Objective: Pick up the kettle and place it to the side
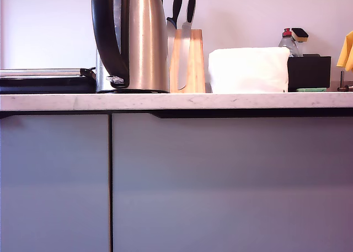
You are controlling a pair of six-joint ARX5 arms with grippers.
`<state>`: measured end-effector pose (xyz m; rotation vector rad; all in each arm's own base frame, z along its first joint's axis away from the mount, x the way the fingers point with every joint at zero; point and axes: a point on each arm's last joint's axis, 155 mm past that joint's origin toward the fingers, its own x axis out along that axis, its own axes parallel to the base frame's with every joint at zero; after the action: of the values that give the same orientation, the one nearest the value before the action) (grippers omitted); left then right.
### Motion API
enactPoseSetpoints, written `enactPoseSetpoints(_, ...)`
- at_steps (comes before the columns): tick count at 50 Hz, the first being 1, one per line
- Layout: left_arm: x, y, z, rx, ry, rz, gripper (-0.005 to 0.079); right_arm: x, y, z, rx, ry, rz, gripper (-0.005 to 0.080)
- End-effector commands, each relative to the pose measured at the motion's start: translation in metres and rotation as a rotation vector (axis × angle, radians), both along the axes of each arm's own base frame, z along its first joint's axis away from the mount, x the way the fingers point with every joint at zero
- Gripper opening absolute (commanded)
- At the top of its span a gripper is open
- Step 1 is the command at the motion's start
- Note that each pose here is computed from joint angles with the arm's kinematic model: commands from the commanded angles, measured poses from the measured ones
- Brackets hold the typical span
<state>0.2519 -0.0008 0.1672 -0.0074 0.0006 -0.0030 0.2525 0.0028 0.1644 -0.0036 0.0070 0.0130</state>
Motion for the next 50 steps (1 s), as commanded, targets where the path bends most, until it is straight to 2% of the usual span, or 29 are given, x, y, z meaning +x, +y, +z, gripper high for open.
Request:
enactPoseSetpoints(1,-0.012,-0.014,0.069,-0.079,-0.228,-0.101,-0.0019,-0.017,0.014,0.083,0.064,-0.194,0.100,-0.0011)
enactPoseSetpoints(11,-0.012,-0.015,0.071,-0.079,-0.234,-0.102,-0.0019,-0.018,0.014,0.086,0.067,-0.204,0.102,-0.0011)
enactPoseSetpoints(19,-0.018,-0.022,0.087,-0.089,-0.254,-0.144,-0.0019,-0.026,0.024,0.106,0.092,-0.239,0.162,-0.0011)
enactPoseSetpoints(29,-0.043,-0.065,0.115,-0.182,-0.197,-0.396,-0.0019,-0.054,0.062,0.146,0.213,-0.214,0.386,-0.0011)
enactPoseSetpoints(39,-0.070,-0.112,0.130,-0.231,-0.065,-0.686,-0.0018,-0.079,0.109,0.166,0.323,-0.038,0.671,-0.0010)
enactPoseSetpoints(41,-0.073,-0.118,0.131,-0.233,-0.041,-0.725,-0.0008,-0.082,0.116,0.171,0.329,-0.015,0.715,0.0013)
enactPoseSetpoints(44,-0.076,-0.126,0.133,-0.233,-0.013,-0.781,0.0102,-0.085,0.124,0.178,0.335,0.012,0.775,0.0145)
enactPoseSetpoints(46,-0.079,-0.131,0.136,-0.232,0.000,-0.816,0.0258,-0.086,0.128,0.184,0.342,0.027,0.804,0.0292)
enactPoseSetpoints(48,-0.079,-0.134,0.136,-0.237,0.020,-0.841,0.0388,-0.085,0.130,0.188,0.365,0.050,0.821,0.0390)
enactPoseSetpoints(50,-0.079,-0.137,0.136,-0.242,0.041,-0.867,0.0452,-0.084,0.133,0.191,0.368,0.069,0.843,0.0445)
